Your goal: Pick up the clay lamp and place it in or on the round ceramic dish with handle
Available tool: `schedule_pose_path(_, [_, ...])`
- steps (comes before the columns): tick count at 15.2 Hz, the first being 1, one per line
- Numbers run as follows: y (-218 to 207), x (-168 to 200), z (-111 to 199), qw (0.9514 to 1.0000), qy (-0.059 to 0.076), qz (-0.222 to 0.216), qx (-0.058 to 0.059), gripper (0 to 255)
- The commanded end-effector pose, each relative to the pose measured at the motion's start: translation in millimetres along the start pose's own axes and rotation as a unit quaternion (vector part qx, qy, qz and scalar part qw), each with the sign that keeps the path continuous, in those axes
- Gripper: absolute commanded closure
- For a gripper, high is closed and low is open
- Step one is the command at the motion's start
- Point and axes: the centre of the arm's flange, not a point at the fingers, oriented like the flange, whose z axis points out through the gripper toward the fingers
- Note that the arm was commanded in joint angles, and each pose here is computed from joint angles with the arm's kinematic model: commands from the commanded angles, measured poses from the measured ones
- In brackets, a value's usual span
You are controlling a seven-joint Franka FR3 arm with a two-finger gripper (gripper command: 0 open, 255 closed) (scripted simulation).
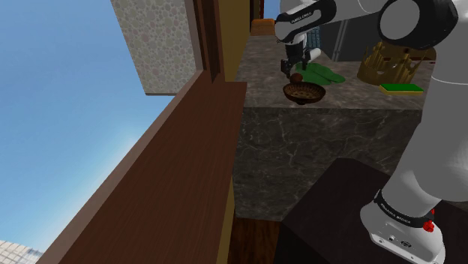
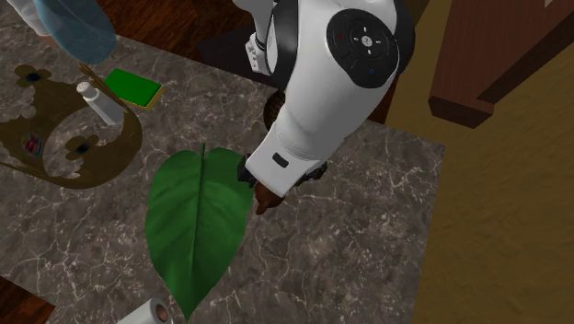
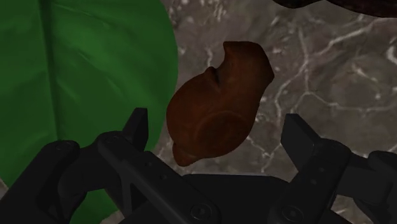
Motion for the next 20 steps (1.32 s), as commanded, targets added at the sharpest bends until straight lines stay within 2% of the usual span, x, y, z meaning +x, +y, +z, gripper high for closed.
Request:
schedule_pose_path(1, [0.0, -1.1, 11.0, 1.0, 0.001, 0.002, -0.002, 0])
schedule_pose_path(3, [0.1, -1.2, 19.3, 1.0, 0.001, 0.002, -0.002, 0])
schedule_pose_path(10, [0.1, -1.1, 19.2, 1.0, 0.001, 0.002, -0.002, 0])
schedule_pose_path(11, [0.1, -1.1, 19.2, 1.0, 0.001, 0.002, -0.002, 255])
schedule_pose_path(20, [0.1, -1.1, 19.3, 1.0, 0.001, 0.002, -0.002, 255])
